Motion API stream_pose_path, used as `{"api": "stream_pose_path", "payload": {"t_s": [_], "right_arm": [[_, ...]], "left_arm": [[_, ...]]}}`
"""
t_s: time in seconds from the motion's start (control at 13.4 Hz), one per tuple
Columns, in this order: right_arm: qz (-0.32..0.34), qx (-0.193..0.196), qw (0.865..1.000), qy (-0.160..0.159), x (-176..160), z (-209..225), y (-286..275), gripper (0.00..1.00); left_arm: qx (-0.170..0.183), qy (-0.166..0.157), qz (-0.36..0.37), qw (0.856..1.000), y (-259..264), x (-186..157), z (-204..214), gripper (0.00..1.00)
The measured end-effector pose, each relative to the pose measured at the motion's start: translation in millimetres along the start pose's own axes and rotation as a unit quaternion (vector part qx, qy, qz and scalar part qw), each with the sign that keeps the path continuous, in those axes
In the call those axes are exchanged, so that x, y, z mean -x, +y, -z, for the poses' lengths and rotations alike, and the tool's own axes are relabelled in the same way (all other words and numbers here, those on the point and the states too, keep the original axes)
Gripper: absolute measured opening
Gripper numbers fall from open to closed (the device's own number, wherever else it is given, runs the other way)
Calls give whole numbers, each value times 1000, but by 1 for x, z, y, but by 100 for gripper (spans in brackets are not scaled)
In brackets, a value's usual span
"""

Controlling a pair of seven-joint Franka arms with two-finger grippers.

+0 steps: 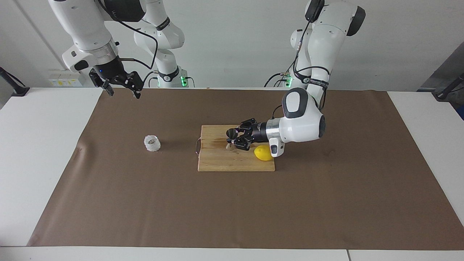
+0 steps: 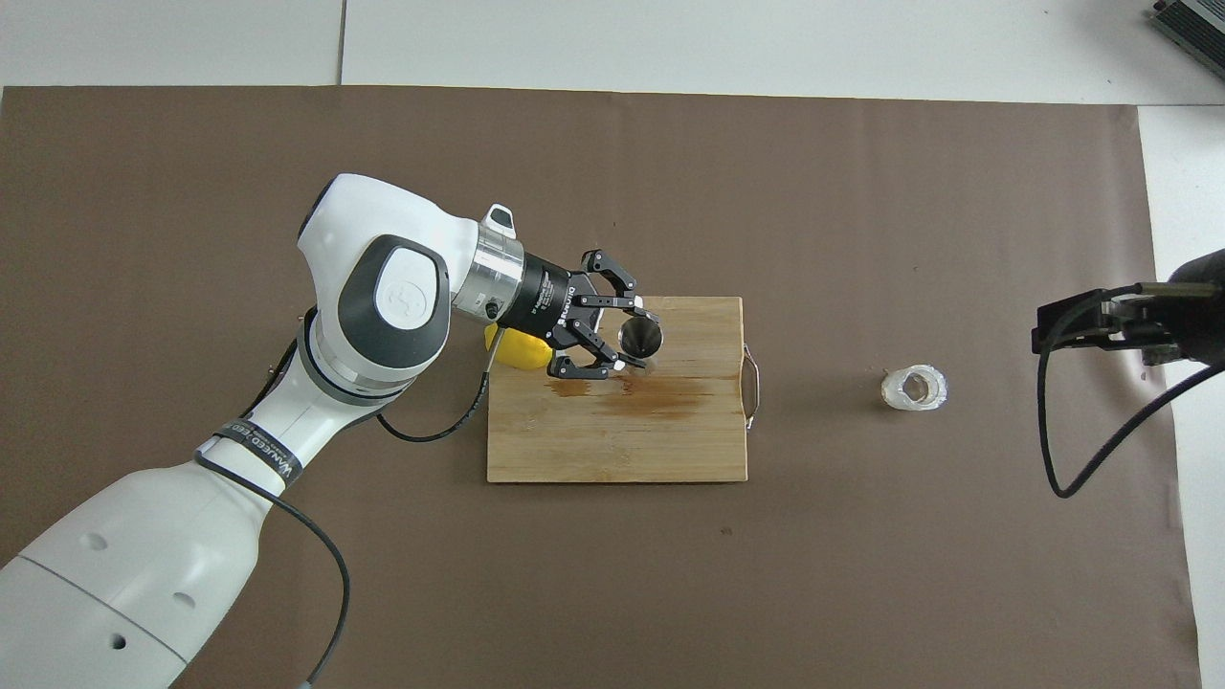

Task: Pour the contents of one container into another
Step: 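Lower the steel cup onto the board and open the left gripper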

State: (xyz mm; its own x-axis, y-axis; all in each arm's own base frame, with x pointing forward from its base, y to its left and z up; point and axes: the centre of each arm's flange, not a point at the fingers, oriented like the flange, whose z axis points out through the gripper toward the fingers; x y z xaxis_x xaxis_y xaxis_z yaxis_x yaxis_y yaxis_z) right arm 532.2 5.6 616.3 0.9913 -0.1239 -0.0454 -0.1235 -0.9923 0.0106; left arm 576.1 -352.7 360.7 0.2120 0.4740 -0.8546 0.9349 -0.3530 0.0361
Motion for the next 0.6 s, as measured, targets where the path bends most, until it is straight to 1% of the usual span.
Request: {"api": "stream_pose_path", "payload": {"t_s": [0.3,0.6], "right_arm": [[0,0,1000,0,0,0,0,100],[0,0,1000,0,0,0,0,100]], "left_arm": [[-1,3,6,1000,0,-10,-13,51],[-3,3,8,1000,0,-14,-16,51]]}}
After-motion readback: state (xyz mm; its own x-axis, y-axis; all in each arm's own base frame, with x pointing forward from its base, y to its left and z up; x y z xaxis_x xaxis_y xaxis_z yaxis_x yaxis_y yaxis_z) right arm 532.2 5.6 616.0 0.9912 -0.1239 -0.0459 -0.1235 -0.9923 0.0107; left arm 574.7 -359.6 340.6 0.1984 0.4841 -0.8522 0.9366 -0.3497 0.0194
